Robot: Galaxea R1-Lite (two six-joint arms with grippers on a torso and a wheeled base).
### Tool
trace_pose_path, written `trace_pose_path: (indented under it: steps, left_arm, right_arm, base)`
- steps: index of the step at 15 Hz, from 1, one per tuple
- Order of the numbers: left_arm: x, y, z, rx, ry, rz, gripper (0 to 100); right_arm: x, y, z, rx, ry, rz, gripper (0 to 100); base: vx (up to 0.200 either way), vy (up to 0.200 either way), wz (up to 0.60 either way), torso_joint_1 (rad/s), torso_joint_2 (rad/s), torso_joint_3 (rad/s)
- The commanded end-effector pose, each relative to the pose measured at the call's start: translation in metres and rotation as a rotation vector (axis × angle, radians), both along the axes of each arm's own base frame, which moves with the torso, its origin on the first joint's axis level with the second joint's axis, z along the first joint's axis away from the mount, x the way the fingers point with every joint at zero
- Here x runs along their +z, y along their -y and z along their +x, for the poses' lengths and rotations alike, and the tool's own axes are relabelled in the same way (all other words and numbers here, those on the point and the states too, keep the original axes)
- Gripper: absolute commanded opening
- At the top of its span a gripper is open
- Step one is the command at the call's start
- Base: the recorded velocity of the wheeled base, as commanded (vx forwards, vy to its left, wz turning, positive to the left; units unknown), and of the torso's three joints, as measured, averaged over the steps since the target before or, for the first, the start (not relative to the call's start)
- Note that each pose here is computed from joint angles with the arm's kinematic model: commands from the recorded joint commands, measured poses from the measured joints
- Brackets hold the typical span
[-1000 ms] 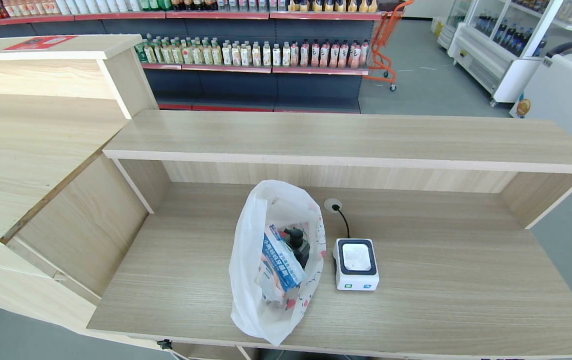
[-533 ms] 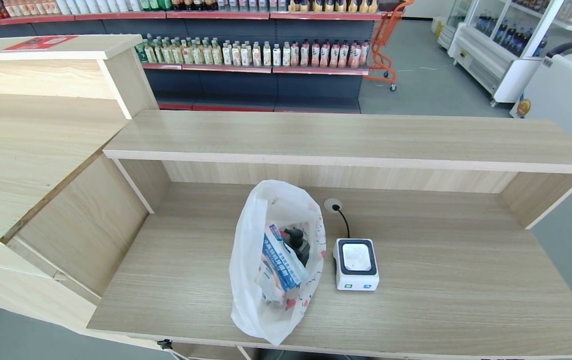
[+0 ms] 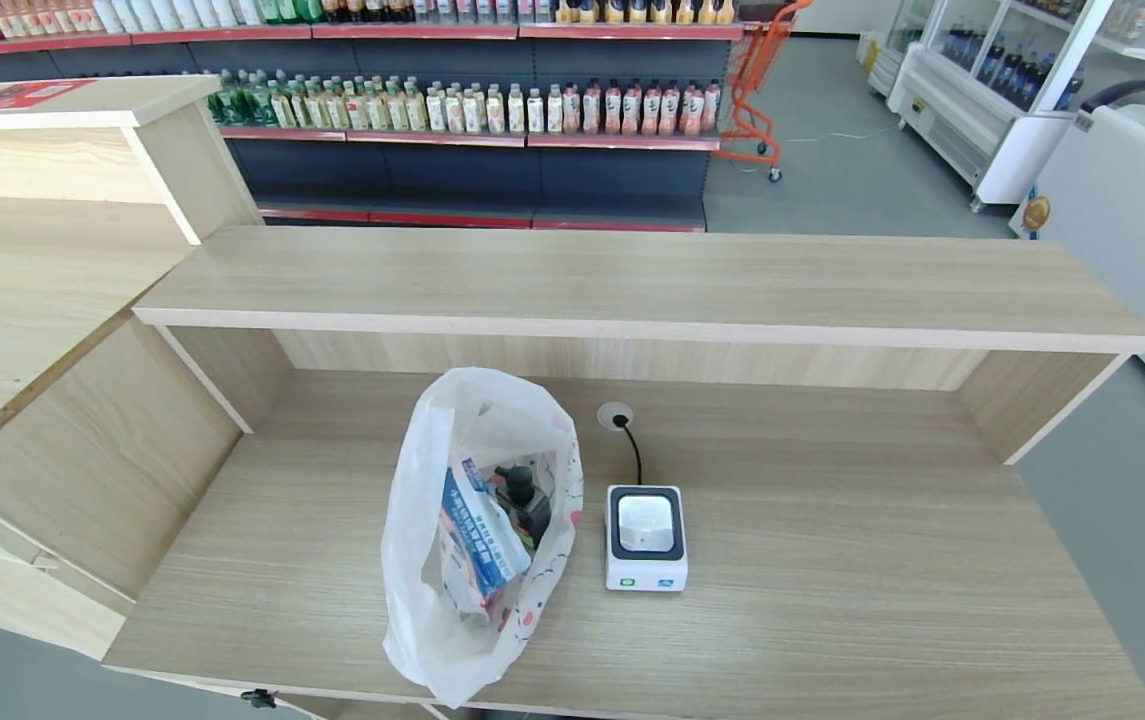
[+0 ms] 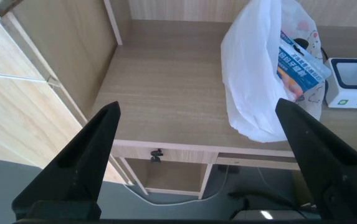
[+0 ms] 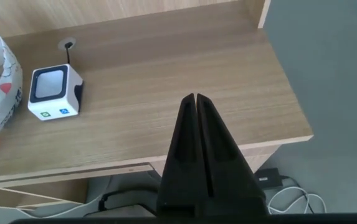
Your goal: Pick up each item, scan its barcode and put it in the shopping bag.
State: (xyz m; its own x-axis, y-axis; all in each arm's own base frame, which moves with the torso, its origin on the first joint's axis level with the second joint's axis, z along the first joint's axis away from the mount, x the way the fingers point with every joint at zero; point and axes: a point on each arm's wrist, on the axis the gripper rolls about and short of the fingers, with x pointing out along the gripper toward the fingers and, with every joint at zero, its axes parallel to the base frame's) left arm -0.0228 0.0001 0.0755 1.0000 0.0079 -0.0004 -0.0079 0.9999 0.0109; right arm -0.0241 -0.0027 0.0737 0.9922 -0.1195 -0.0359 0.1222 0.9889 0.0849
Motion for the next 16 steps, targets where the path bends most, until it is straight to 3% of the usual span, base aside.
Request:
trace_pose_path:
  steps: [1, 6, 16]
  left_arm:
    - [0.0000, 0.0000, 0.0000, 0.000, 0.000, 0.001, 100]
    - [0.0001, 0.0000, 0.0002, 0.000, -0.003, 0.003, 100]
    - [0.0000, 0.0000, 0.0000, 0.000, 0.000, 0.000, 100]
  right_arm:
    - [0.0000, 0.0000, 0.0003, 0.000, -0.004, 0.000, 0]
    - [0.0000, 0.0000, 0.0003, -0.001, -0.004, 0.000, 0]
    - [0.0000, 0.0000, 0.0003, 0.000, -0.004, 0.000, 0]
  base:
    - [0.000, 0.000, 0.00, 0.000, 0.00, 0.000]
    - [0.160, 0.000, 0.00, -0.003, 0.00, 0.001]
    - [0.000, 0.000, 0.00, 0.000, 0.00, 0.000]
